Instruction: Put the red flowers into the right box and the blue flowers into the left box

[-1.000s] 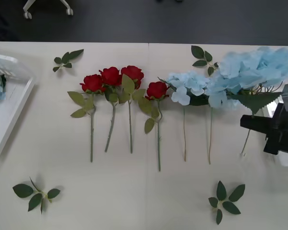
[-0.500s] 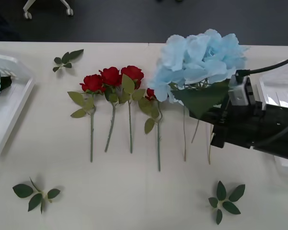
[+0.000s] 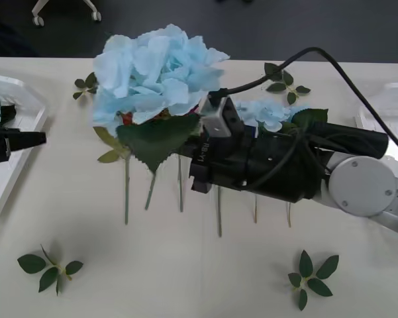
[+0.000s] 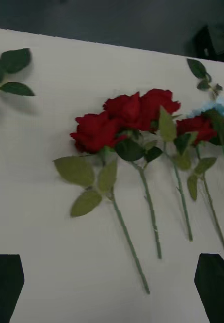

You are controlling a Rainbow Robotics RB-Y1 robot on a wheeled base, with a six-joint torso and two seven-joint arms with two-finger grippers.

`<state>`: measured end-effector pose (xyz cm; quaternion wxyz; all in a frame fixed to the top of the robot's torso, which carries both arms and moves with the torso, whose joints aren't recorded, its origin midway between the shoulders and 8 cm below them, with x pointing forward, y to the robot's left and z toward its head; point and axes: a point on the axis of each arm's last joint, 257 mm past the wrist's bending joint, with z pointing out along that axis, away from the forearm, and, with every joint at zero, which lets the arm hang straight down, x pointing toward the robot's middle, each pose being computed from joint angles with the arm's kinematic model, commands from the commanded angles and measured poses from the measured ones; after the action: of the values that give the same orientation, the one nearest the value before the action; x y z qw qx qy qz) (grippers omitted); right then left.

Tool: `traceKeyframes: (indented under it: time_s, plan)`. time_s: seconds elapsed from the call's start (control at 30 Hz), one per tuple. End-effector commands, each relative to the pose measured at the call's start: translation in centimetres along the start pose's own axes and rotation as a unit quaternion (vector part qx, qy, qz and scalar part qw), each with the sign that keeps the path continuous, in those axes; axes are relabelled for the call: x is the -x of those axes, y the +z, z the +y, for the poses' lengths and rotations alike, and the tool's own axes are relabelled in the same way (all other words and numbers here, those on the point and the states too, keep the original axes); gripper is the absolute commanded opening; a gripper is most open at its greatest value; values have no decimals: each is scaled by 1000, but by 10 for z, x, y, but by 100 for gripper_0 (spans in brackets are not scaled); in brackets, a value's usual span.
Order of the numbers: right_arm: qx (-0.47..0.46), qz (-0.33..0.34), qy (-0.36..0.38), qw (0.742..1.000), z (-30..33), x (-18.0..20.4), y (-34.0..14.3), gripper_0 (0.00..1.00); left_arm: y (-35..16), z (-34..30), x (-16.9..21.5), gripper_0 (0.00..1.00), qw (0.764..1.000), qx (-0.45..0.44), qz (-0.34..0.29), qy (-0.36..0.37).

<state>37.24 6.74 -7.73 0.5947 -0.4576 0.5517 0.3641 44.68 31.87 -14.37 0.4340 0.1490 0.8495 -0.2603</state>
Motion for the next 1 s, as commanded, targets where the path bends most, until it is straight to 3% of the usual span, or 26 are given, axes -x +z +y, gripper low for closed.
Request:
traceKeyframes:
  time_s: [0.03,0.27,0.6,1.0]
  plan:
    - [8,-37,-16,999,2,32,25,0,1,-31,-1,100,994,-48,1,99]
    - [24,-70,-17,997,15,61,45,0,0,-63,-20,100,977,-135,0,165]
    - [62,-101,-8,993,50,90,60,0,-1,-100,-34,100,932,-275,-73,227]
    - [85,-112,20,990,83,96,88,0,-6,-139,-25,100,901,-346,-94,243]
